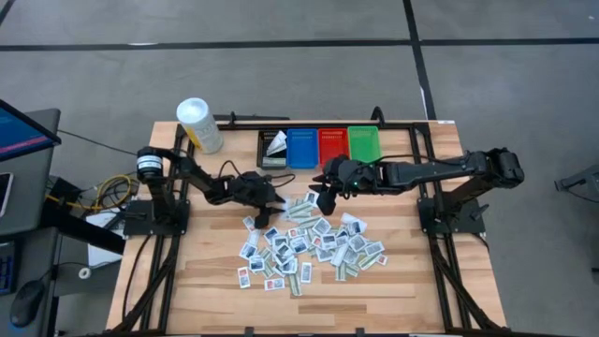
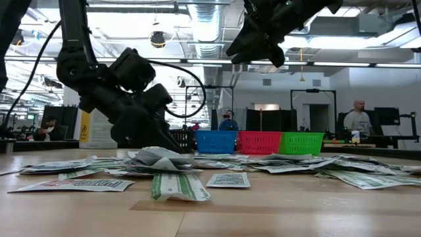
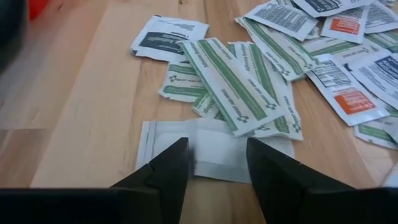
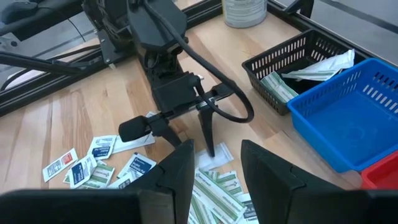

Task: Pick & Place First Aid Supplies
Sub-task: Put the green bandage pack in the black bin

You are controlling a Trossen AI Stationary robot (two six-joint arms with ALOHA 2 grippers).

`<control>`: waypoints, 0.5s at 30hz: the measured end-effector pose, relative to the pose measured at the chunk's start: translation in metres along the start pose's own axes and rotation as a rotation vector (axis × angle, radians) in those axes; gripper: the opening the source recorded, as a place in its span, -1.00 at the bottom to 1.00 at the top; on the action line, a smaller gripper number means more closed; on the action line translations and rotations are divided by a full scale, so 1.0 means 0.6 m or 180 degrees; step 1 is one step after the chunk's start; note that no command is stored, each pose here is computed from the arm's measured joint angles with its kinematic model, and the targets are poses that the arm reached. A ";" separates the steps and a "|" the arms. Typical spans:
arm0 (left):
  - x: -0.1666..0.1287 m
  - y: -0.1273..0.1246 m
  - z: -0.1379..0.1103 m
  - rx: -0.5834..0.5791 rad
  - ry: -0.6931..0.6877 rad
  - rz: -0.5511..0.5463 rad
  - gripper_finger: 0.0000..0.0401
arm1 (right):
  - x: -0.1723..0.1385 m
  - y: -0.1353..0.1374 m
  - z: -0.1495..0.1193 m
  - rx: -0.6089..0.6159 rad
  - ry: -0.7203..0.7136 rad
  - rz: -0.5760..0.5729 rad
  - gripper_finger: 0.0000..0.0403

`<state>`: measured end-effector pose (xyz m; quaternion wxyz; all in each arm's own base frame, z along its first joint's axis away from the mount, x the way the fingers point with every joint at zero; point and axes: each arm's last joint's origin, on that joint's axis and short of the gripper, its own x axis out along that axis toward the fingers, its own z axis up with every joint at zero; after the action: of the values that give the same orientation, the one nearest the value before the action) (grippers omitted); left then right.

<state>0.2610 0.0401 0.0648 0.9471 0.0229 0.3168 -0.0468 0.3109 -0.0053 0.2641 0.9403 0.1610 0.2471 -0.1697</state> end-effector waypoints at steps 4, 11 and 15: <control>0.000 0.000 0.000 0.0004 0.0000 0.0004 -0.35 | 0.000 -0.001 0.000 -0.0001 -0.0020 -0.0042 -0.37; -0.001 0.000 0.000 -0.0027 0.0001 -0.0003 -0.62 | 0.000 -0.001 0.000 -0.0001 -0.0022 -0.0048 -0.37; -0.004 0.000 0.003 -0.0091 -0.0015 0.0004 -0.72 | 0.000 -0.001 0.000 -0.0001 -0.0023 -0.0048 -0.37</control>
<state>0.2599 0.0399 0.0678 0.9481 0.0093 0.3152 -0.0417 0.3108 -0.0058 0.2643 0.9399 0.1584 0.2449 -0.1774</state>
